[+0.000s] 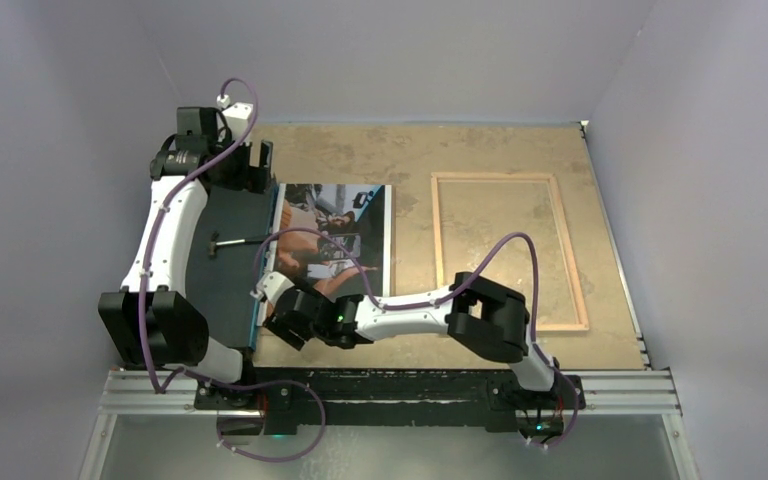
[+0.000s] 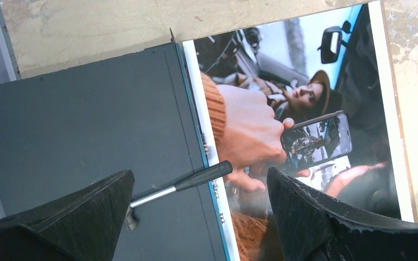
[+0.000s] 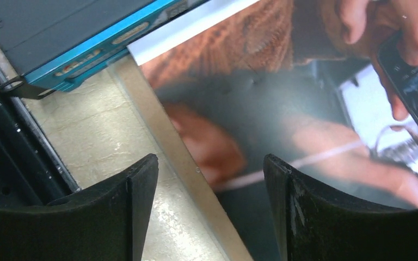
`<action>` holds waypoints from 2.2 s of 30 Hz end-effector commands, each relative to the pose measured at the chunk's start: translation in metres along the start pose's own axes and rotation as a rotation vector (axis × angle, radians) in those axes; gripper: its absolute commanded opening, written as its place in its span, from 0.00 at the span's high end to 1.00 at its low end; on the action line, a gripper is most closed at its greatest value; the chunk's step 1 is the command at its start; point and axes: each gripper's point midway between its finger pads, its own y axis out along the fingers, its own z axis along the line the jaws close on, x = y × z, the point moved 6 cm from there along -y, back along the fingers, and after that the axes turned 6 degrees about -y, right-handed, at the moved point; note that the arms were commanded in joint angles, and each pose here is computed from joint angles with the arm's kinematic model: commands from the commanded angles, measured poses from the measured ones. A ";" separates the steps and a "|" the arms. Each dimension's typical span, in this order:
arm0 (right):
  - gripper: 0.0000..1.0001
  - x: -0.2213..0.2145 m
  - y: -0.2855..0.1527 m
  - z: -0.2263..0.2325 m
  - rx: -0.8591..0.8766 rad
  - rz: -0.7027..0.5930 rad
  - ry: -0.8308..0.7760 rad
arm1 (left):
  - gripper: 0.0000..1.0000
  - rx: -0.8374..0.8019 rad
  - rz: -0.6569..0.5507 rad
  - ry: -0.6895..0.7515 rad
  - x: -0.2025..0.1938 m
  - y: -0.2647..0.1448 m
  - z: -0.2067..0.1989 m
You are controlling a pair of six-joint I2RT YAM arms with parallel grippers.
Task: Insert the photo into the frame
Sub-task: Move the photo frame item to the center of the board.
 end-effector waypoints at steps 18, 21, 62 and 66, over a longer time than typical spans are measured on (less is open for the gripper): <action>0.29 -0.042 0.034 0.000 -0.126 0.055 -0.119 | 0.09 0.030 -0.036 0.014 0.018 -0.003 0.011; 0.34 -0.055 0.032 -0.016 -0.164 0.074 -0.027 | 0.09 0.037 -0.031 0.020 0.016 0.000 0.012; 0.14 -0.041 -0.022 -0.284 -0.347 0.011 0.789 | 0.36 0.322 0.030 0.359 -0.014 0.157 -0.004; 0.13 -0.056 -0.023 -0.294 -0.360 0.021 0.826 | 0.40 0.356 0.051 0.410 -0.023 0.174 -0.006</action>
